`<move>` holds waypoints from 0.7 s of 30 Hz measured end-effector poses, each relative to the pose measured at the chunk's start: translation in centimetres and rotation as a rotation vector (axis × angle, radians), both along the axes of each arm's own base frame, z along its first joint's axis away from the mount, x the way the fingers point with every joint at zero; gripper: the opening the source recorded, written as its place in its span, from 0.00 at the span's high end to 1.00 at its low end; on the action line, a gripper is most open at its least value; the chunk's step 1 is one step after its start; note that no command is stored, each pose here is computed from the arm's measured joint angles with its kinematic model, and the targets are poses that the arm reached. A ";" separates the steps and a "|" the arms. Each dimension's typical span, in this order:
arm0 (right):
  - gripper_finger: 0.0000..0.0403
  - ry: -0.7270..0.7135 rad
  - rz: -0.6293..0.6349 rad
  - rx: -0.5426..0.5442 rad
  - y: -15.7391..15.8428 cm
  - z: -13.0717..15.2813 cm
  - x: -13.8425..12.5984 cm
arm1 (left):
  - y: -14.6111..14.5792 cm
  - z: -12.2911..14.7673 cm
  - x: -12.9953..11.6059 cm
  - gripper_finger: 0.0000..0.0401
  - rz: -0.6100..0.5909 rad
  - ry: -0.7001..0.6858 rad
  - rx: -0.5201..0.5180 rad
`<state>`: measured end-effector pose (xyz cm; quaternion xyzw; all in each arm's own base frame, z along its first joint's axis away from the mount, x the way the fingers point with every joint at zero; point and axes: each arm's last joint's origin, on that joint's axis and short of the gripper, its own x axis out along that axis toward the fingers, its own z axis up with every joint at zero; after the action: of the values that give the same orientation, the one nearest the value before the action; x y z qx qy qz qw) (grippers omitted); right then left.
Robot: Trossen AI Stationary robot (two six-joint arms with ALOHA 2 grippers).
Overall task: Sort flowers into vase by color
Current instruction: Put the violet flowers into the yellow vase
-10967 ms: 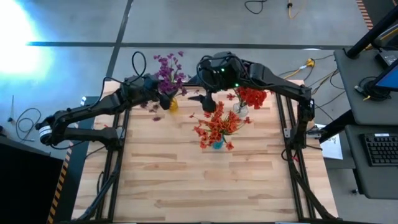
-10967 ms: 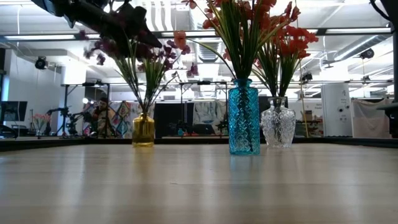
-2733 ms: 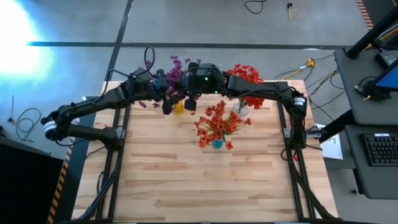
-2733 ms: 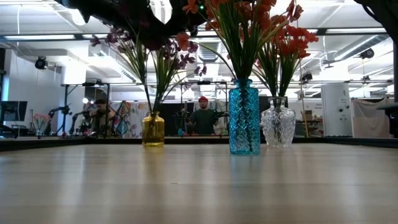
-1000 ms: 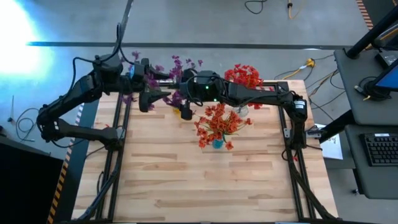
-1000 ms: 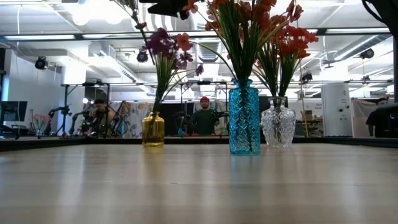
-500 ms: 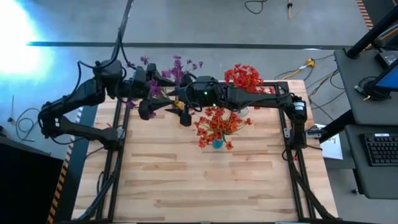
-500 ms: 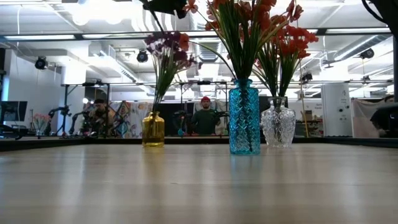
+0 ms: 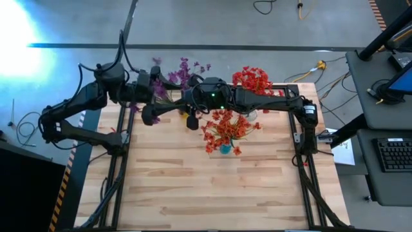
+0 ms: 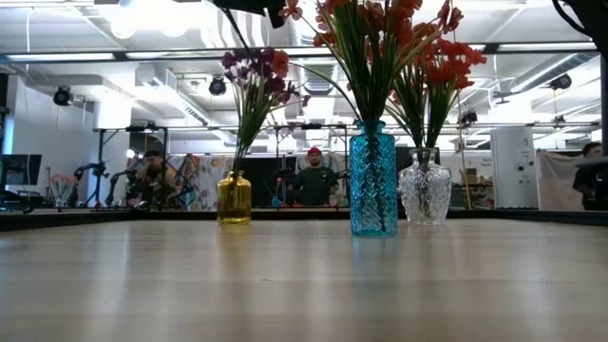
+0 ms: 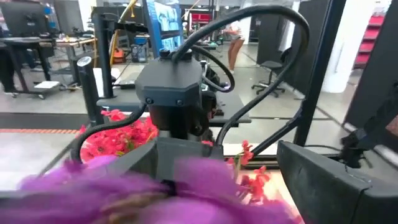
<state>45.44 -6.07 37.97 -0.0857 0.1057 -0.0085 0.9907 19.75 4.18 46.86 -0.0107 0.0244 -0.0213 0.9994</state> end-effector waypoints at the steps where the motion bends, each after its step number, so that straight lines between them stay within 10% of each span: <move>1: 0.94 -0.001 0.008 -0.001 0.0 0.0 0.0 | 0.0 0.0 -0.1 0.22 0.009 0.001 0.012; 21: 0.97 0.084 0.112 0.148 1.6 -0.6 -0.2 | -1.6 3.7 -7.7 0.22 0.116 -0.278 0.117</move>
<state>45.22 -4.43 37.39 -0.0185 0.1425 0.0583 0.9879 12.07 2.55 50.58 0.0492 -0.1139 0.0364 0.9916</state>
